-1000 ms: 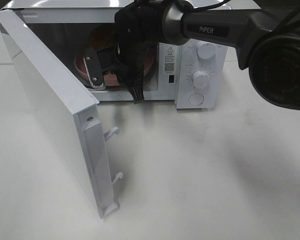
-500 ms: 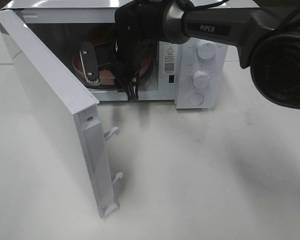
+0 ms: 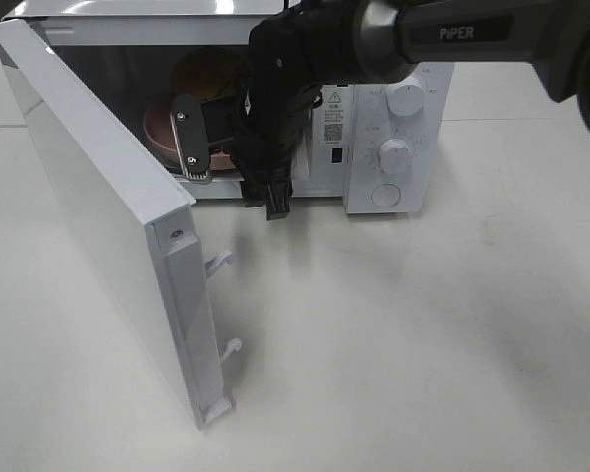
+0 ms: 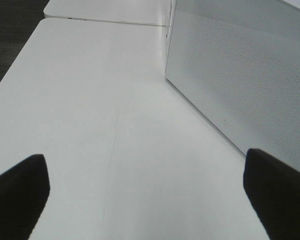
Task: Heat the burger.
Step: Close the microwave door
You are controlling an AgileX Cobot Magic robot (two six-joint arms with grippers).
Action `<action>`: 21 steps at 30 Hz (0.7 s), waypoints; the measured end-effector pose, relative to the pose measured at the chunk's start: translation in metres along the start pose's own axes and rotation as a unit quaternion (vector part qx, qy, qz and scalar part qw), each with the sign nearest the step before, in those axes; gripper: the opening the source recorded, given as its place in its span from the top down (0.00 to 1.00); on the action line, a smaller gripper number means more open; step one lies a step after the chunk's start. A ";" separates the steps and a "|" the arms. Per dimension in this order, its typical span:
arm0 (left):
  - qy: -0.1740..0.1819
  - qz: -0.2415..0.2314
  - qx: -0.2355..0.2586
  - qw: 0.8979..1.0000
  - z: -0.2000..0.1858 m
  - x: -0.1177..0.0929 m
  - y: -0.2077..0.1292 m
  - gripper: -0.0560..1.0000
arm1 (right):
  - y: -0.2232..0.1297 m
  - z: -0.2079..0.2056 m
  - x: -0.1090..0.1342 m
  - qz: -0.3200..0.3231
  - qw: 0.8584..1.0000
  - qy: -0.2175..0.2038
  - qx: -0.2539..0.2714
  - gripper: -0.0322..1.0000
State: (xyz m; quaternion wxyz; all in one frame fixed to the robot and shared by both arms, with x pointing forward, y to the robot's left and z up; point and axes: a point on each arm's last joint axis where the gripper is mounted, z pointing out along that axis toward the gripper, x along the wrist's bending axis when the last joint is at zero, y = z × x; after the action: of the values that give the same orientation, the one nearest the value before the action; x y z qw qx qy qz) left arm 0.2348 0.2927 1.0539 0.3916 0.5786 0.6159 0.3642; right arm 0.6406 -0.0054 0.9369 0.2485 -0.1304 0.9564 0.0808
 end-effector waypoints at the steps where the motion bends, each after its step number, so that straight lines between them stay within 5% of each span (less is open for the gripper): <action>1: 0.000 0.000 0.000 1.000 0.000 0.000 0.000 0.03 | -0.001 -0.004 0.004 0.003 1.000 0.002 -0.003 0.28; 21: 0.000 0.000 0.000 1.000 0.000 0.000 0.000 0.03 | -0.024 -0.053 0.030 0.029 1.000 0.007 -0.003 0.27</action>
State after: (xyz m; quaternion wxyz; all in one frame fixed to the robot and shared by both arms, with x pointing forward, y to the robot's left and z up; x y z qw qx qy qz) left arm 0.2348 0.2927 1.0539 0.3916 0.5786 0.6159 0.3642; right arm 0.5980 -0.0462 0.9650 0.2390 -0.1038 0.9612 0.0905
